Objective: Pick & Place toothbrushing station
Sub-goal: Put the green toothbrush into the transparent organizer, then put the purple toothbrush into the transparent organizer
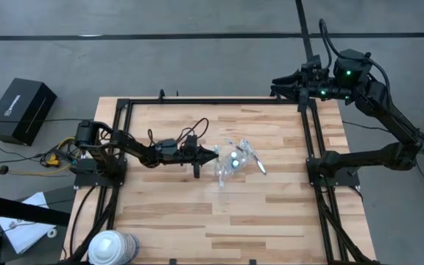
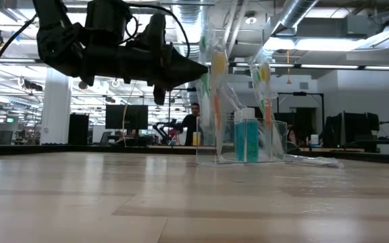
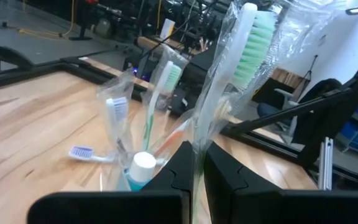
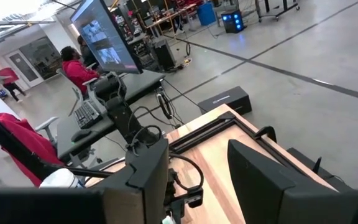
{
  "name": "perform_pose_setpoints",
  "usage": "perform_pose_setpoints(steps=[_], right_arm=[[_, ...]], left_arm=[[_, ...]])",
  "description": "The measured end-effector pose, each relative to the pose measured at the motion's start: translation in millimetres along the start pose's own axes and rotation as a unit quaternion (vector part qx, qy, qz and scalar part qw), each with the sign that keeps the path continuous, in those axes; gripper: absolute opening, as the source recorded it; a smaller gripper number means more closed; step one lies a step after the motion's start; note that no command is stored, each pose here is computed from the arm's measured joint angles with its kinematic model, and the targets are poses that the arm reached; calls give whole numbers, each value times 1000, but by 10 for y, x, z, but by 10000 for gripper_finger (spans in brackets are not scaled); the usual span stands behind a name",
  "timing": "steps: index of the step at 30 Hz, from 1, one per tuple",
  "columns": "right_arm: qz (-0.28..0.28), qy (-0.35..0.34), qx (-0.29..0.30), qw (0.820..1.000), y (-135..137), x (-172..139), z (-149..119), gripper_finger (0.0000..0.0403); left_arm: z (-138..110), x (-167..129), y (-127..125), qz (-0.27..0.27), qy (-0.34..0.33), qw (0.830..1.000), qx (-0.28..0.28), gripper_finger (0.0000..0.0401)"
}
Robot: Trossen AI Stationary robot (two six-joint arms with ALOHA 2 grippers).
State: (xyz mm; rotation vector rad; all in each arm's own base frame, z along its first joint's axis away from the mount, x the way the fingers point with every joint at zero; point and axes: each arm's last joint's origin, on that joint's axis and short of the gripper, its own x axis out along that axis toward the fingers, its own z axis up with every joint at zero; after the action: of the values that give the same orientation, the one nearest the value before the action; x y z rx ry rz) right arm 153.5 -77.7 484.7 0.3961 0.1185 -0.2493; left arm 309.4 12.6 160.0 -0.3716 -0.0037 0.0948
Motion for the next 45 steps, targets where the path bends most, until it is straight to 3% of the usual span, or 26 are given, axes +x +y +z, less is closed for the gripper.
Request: perform_pose_setpoints(steps=[5, 10, 19, 37, 45], right_arm=[[12, 5, -1, 1000, 42, 11, -15, 156], [24, 10, -3, 1000, 83, 20, -30, 150], [30, 13, -4, 999, 105, 24, -40, 149], [27, 23, -2, 999, 99, 24, -59, 144], [27, 23, -2, 999, 99, 24, -59, 142]], left_arm=[[-36, 9, 7, -2, 7, 1000, 1, 6], [-298, 55, 84, -1, 45, 999, -19, 6], [-519, 85, 68, -28, 18, 998, -53, 15], [-479, 82, 65, -16, 8, 998, -52, 229], [-464, 85, 104, -7, 4, 998, -58, 257]])
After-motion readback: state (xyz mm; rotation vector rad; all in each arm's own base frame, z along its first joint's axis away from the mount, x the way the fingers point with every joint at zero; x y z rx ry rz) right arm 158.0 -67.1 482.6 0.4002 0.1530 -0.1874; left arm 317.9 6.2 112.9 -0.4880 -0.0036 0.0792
